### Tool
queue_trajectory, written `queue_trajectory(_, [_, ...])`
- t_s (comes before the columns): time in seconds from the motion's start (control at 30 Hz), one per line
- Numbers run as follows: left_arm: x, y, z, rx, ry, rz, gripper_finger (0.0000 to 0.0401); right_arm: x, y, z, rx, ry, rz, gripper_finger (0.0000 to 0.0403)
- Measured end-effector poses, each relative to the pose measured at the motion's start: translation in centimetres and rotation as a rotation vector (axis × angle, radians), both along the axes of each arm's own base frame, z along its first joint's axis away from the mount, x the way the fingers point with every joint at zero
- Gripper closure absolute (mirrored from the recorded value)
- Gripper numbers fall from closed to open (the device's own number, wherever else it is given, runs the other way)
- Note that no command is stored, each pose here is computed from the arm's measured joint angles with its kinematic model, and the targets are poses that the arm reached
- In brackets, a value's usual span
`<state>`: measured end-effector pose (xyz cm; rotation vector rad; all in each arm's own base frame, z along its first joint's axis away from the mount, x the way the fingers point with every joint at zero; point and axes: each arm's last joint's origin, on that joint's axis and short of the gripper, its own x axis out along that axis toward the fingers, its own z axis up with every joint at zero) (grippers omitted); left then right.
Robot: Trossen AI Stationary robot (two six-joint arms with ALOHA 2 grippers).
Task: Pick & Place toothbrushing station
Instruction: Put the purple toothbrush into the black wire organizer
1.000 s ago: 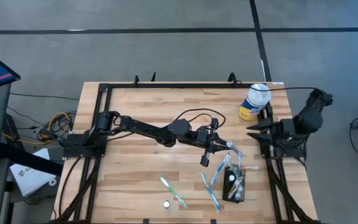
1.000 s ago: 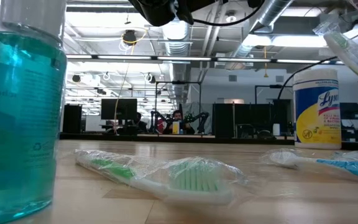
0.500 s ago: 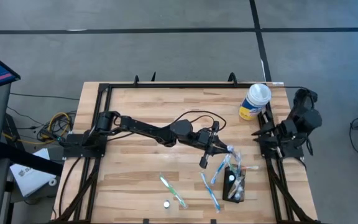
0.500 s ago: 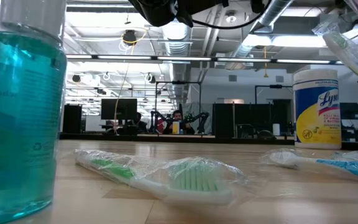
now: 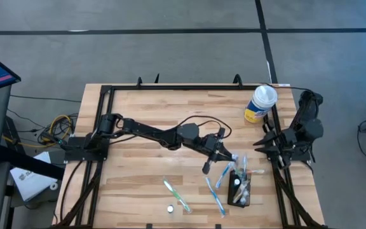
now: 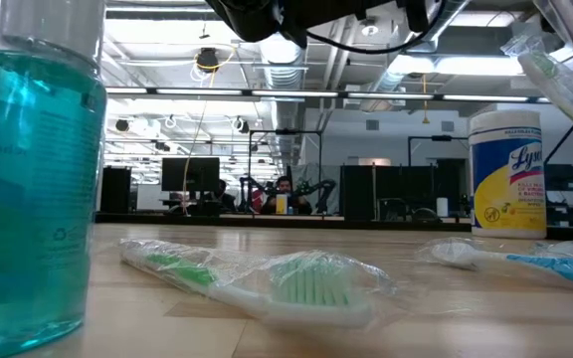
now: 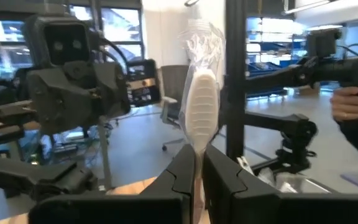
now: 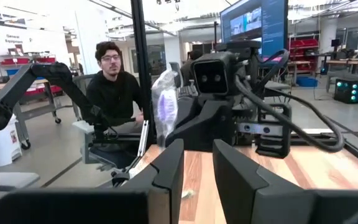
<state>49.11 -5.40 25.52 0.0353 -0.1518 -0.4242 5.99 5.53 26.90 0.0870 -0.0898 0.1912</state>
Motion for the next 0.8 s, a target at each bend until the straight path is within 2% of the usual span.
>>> queue_trajectory(0.13, [-0.1,-0.2,0.0,0.006,0.003,-0.038,0.0395,0.0,0.0,-0.1,-0.011,0.009,0.000,0.0326])
queue_trajectory(0.43, [0.0,-0.5,-0.6,0.010,0.060,-0.045,0.0395,0.0,0.1,-0.6,0.002,0.049,0.005,0.0326])
queue_trajectory(0.8, [-0.1,-1.5,-0.6,0.051,0.041,-0.052,0.0395,0.0,0.1,-0.7,-0.009,0.050,0.004,0.0326])
